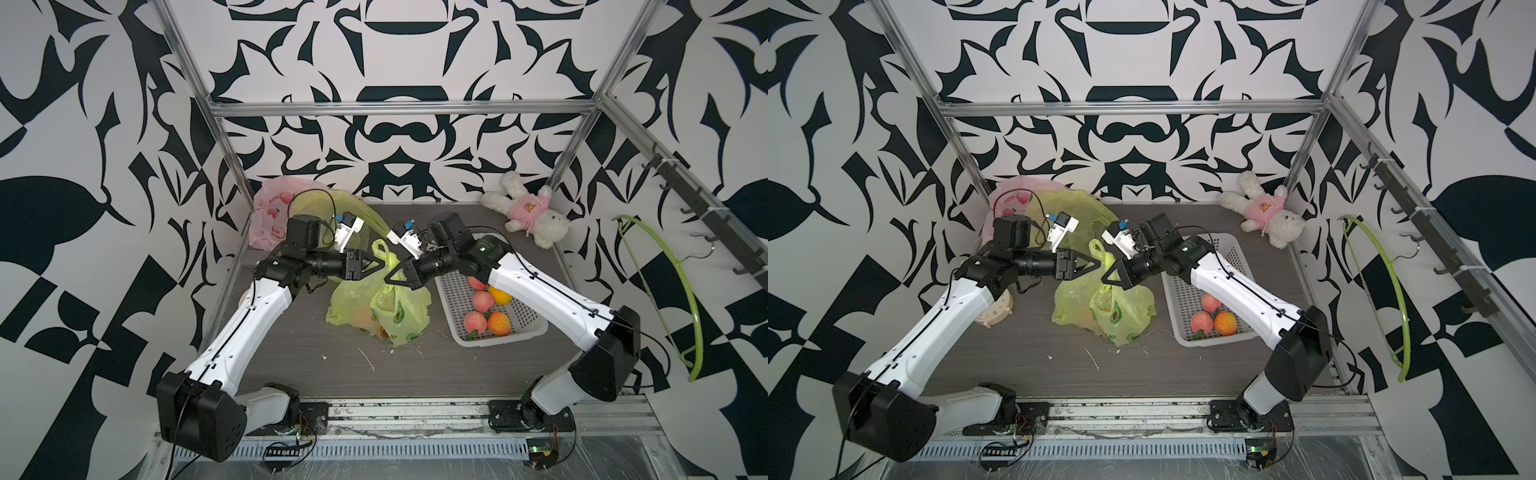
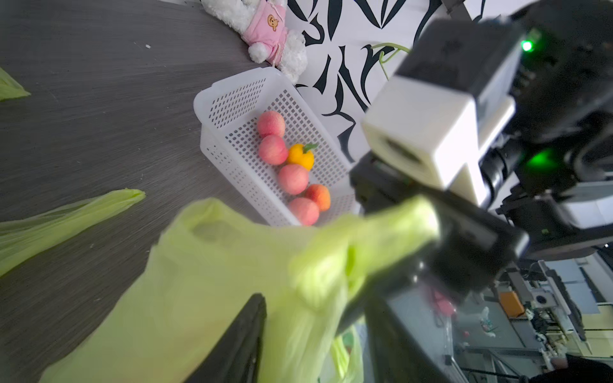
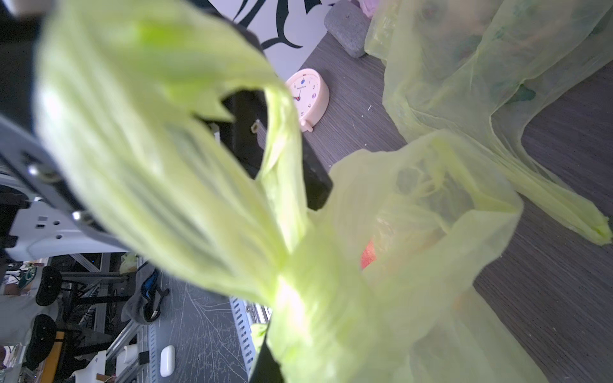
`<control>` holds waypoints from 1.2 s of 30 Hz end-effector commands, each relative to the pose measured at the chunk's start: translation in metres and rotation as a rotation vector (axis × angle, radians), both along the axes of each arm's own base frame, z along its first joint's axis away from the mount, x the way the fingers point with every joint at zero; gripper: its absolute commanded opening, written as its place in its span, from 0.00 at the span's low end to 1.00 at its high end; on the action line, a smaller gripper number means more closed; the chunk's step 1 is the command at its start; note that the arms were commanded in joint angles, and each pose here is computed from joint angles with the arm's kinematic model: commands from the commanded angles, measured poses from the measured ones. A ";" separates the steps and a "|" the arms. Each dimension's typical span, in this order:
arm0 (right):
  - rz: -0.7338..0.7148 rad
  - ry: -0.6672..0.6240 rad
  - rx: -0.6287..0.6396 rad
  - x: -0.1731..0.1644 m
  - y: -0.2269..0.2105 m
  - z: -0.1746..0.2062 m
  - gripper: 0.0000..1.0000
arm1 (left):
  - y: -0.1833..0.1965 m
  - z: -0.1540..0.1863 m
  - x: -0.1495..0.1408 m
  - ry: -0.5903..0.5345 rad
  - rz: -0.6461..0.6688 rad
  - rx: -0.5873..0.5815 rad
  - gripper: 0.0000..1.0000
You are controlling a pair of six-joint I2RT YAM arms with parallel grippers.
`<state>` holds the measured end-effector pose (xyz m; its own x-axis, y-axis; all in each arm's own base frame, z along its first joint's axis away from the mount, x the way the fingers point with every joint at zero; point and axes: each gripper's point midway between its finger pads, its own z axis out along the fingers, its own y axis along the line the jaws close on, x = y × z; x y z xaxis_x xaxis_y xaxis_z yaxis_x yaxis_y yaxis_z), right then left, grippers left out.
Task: Place the peach into a plastic bag & tie a knot
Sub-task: Cross the plastic bag at the center of the board.
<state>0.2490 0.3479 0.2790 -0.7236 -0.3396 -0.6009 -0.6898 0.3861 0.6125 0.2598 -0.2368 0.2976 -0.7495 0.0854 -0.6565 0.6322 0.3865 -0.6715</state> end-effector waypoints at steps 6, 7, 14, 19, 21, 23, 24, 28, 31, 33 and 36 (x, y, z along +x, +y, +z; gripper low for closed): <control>0.043 -0.029 0.206 -0.005 -0.010 0.064 0.00 | 0.004 -0.005 -0.013 -0.036 -0.012 0.012 0.57; 0.050 -0.025 0.215 -0.006 -0.010 0.067 0.00 | 0.003 -0.005 -0.013 -0.043 -0.010 0.017 0.58; 0.063 0.003 0.258 -0.006 -0.005 0.076 0.00 | -0.008 -0.011 -0.016 -0.123 -0.007 0.107 0.60; 0.064 0.014 0.265 -0.006 -0.004 0.077 0.00 | -0.010 -0.013 -0.016 -0.132 -0.015 0.109 0.61; 0.065 0.017 0.266 -0.006 -0.003 0.077 0.00 | -0.011 -0.015 -0.015 -0.134 -0.017 0.117 0.60; 0.066 0.020 0.268 -0.006 -0.002 0.077 0.00 | -0.013 -0.016 -0.015 -0.137 -0.021 0.120 0.56; 0.066 0.023 0.269 -0.006 -0.002 0.077 0.00 | -0.016 -0.016 -0.016 -0.138 -0.028 0.120 0.53; 0.070 0.030 0.272 -0.007 -0.002 0.076 0.00 | -0.021 -0.020 -0.010 -0.149 -0.015 0.142 0.11; 0.067 0.026 0.261 -0.008 -0.004 0.073 0.00 | -0.016 -0.020 -0.004 -0.165 0.028 0.163 0.00; 0.053 0.015 0.230 -0.008 -0.008 0.067 0.00 | -0.011 -0.018 -0.002 -0.185 0.057 0.178 0.00; 0.039 0.007 0.188 -0.008 -0.013 0.059 0.04 | -0.004 -0.012 -0.003 -0.205 0.079 0.189 0.00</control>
